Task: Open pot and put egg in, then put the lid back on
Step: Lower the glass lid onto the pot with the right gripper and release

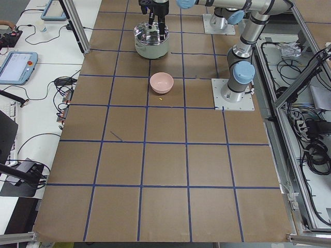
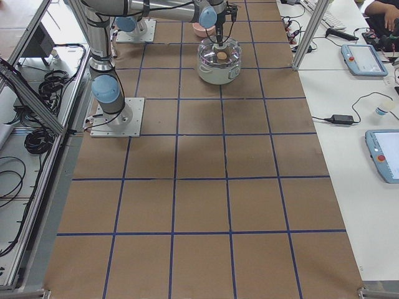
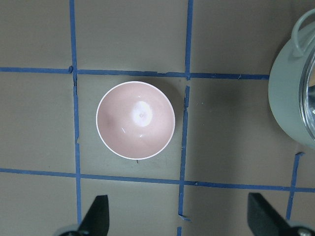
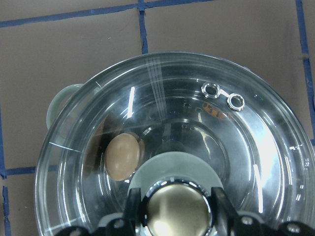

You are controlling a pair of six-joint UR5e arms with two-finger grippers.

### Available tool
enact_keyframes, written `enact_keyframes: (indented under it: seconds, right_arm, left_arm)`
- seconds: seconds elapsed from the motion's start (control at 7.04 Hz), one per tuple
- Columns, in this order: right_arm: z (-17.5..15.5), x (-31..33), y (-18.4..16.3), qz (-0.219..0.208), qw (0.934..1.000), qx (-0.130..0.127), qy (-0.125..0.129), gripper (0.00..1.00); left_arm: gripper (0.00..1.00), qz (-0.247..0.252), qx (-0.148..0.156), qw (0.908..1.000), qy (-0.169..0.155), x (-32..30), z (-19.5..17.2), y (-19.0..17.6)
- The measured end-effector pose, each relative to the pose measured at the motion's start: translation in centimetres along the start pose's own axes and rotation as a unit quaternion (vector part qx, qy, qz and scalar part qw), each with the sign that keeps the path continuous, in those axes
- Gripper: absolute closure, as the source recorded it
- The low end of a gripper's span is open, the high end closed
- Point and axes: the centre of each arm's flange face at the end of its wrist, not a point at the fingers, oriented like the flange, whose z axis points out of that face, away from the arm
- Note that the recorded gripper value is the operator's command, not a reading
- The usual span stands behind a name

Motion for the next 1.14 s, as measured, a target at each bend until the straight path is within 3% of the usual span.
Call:
enact_keyframes:
  seconds: [1.14]
  right_arm:
    - [0.3, 0.2, 0.2, 0.003, 1.0, 0.0, 0.007, 0.6]
  left_arm:
    - [0.0, -0.005, 0.001, 1.0, -0.005, -0.6, 0.8, -1.6]
